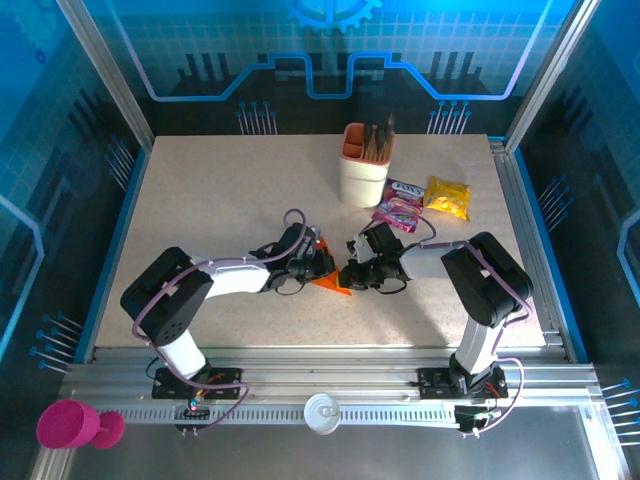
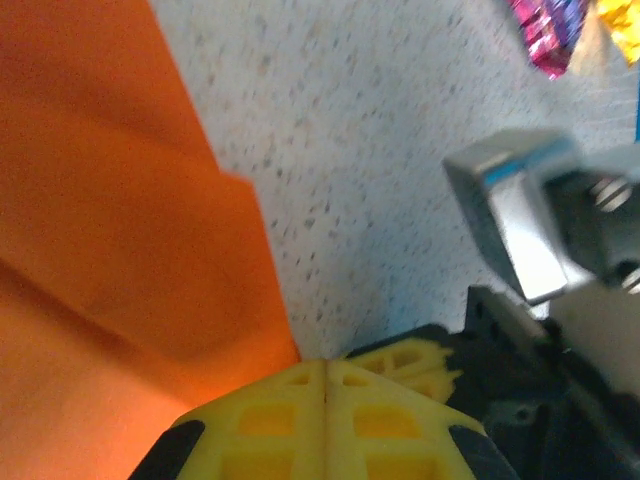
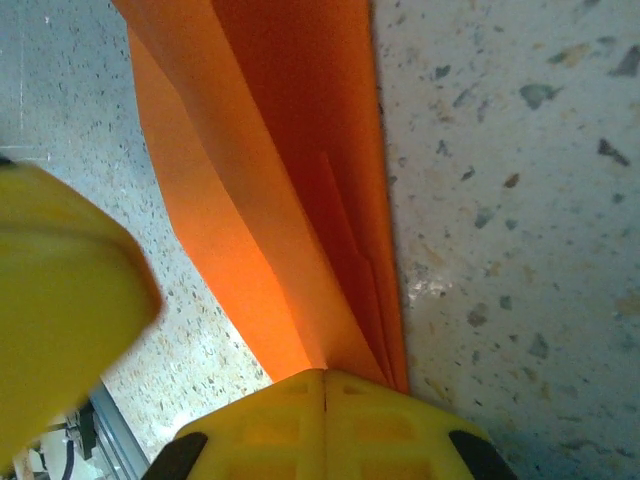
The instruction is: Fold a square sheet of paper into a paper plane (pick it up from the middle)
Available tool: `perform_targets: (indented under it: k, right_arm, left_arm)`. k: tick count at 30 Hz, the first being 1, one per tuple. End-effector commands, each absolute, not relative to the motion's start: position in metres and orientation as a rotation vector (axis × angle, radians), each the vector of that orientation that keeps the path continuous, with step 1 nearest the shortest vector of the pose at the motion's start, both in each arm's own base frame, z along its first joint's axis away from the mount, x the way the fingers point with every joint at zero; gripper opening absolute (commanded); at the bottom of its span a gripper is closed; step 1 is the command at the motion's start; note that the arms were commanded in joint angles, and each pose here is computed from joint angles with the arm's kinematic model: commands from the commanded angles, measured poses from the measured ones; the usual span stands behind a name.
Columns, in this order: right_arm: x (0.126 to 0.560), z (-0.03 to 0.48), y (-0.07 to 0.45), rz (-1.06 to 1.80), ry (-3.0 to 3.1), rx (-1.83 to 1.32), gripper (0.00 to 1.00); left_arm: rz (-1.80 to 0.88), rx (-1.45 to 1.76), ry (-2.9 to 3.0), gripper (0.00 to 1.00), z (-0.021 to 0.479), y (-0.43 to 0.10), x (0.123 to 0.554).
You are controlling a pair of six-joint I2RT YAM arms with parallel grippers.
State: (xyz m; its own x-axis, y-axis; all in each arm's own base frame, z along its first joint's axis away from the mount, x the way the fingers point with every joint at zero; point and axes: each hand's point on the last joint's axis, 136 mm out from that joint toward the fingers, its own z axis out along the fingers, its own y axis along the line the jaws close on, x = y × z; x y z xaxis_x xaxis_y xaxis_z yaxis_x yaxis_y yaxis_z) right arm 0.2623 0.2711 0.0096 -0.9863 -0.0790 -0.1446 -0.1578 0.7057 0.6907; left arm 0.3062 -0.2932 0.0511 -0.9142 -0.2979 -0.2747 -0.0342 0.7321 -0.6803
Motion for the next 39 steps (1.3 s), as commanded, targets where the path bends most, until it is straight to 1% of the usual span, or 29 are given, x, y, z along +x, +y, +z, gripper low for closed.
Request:
perform_targets:
  k: [1,8,15,24,39]
  right_arm:
    - [0.238,-0.041,0.238,0.951,3.002,-0.066,0.0]
    - [0.236,-0.045,0.235,0.948,3.016,-0.047,0.0]
    - [0.232,-0.05,0.233,0.943,3.034,-0.023,0.0]
    - [0.221,-0.063,0.221,0.853,3.119,0.013,0.0]
    - [0.211,-0.08,0.21,0.771,3.182,0.055,0.0]
  left_arm:
    - [-1.026,-0.323,2.557,0.0,0.044,-0.298,0.307]
    - [-0.989,-0.376,2.589,0.0,0.026,-0.299,0.308]
    - [-0.894,-0.495,2.628,0.0,0.005,-0.29,0.313]
    - [-0.644,-0.738,2.674,0.0,-0.006,-0.254,0.319]
    - [-0.498,-0.774,2.648,0.0,-0.017,-0.207,0.342]
